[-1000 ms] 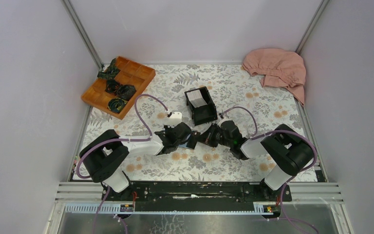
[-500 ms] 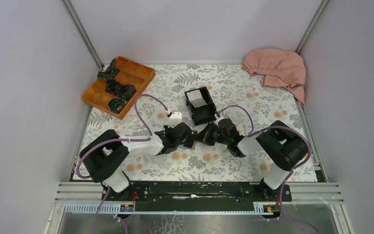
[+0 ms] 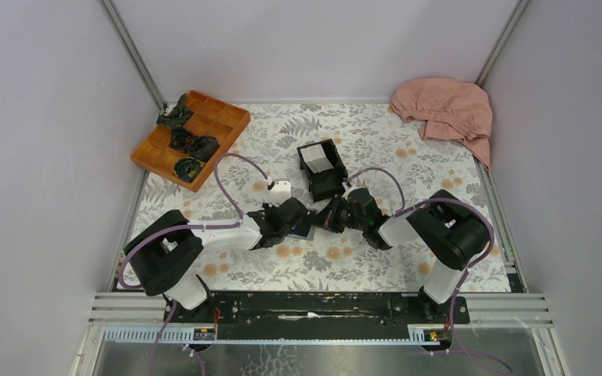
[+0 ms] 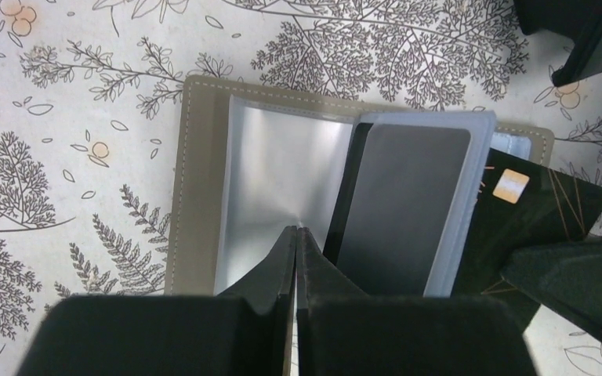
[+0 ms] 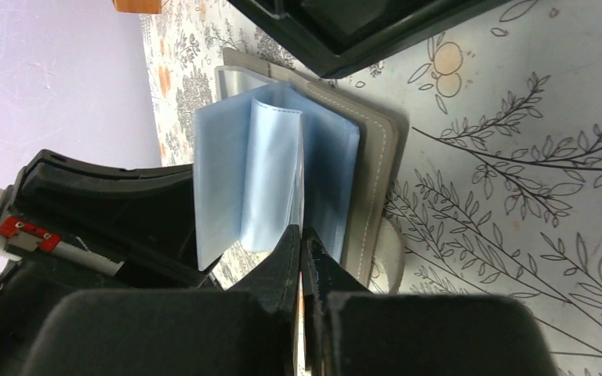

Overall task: Put the credit cards into the card holder
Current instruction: Insert the credit card into the card holder.

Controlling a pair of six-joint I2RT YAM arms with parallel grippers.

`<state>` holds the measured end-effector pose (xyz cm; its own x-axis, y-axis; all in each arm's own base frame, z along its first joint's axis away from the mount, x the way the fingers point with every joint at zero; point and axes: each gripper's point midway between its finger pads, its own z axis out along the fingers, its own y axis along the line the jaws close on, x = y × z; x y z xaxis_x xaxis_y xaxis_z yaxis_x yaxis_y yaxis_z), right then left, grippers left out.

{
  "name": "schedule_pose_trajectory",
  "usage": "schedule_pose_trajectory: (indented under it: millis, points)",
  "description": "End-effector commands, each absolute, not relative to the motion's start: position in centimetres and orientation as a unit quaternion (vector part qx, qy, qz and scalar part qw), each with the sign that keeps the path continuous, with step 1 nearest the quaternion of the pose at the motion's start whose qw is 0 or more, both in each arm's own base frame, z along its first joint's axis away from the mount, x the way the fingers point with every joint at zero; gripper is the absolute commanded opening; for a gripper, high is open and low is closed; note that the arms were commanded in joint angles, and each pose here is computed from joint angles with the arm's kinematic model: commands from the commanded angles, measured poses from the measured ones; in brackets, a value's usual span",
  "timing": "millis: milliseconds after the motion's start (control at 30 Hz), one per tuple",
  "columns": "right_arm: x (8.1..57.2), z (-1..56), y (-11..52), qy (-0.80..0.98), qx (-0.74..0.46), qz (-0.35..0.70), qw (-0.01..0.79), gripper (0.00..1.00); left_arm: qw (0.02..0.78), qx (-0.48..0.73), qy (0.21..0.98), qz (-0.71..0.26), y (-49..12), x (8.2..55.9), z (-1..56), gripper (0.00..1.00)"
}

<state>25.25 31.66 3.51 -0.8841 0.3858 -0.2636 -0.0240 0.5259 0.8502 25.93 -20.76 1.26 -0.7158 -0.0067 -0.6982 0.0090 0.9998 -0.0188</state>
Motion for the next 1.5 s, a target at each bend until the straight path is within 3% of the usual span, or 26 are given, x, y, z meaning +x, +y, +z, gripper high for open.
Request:
schedule_pose_trajectory:
  millis: [0, 500, 1467]
  points:
    - [26.1, 4.3, 32.1, 0.839, 0.093, 0.483, 0.231, 0.00, 0.343, 0.004, 0.939, 0.006, -19.8, 24.0, 1.0, 0.00]
    - [26.3, 3.8, 32.1, 0.842, 0.091, 0.477, 0.234, 0.00, 0.374, -0.009, 0.927, 0.008, -19.0, 24.5, 4.8, 0.00]
    - [26.8, 8.4, 35.5, 0.841, 0.021, 0.463, 0.279, 0.00, 0.338, -0.012, 0.940, 0.039, -17.3, 22.7, 1.8, 0.00]
